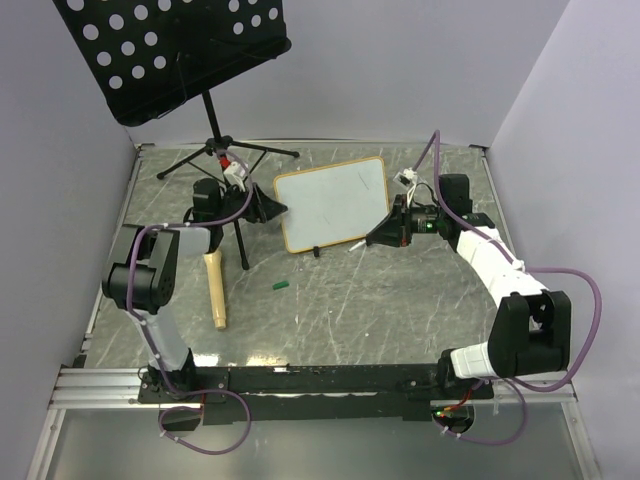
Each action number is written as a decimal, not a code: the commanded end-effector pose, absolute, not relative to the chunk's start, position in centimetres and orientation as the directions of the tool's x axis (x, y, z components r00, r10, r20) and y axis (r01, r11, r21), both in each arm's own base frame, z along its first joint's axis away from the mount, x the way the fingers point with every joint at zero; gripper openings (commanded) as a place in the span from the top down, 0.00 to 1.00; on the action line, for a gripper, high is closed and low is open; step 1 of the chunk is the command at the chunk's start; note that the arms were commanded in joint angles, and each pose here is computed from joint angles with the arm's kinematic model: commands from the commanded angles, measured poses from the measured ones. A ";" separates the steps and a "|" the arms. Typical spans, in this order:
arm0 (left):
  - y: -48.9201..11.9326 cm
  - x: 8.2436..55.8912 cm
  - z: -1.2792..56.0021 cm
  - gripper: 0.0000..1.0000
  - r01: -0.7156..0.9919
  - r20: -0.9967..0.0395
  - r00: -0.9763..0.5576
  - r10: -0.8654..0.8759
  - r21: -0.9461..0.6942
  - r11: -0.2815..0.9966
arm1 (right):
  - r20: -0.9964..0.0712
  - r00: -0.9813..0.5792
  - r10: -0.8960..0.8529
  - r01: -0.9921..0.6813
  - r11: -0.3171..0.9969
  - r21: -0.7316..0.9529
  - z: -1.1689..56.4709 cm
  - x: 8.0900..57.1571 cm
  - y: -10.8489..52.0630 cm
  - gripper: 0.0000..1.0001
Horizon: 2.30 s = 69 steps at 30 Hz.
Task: Write a sentence on the whiteboard
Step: Pick up the whiteboard from the whiteboard stand, then place the whiteboard at the center of the board.
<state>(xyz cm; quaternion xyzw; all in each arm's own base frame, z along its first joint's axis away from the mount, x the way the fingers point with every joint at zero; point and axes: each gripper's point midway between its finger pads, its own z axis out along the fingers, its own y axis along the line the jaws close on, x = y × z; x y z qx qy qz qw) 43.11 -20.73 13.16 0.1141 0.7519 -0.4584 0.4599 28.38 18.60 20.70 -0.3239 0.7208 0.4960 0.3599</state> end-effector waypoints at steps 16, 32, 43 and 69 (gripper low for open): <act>-23.6 43.6 15.2 0.99 0.696 -0.835 -0.482 -0.267 -0.549 0.463 | -0.865 -0.488 -0.114 -0.854 0.269 0.446 22.0 29.1 18.6 1.00; -24.0 42.1 22.3 0.99 0.829 -0.890 -0.320 -0.325 -0.429 0.359 | -0.874 -0.471 -0.118 -0.862 0.273 0.428 22.3 28.9 18.5 1.00; -24.5 41.9 26.5 0.99 0.841 -0.851 -0.313 -0.422 -0.455 0.293 | -0.882 -0.457 -0.116 -0.868 0.275 0.413 22.8 28.7 18.4 1.00; -29.5 27.3 25.4 0.99 0.686 -0.591 -0.503 -0.631 -0.717 0.125 | -0.968 -0.131 -0.213 -0.938 0.342 0.052 30.5 24.1 18.0 1.00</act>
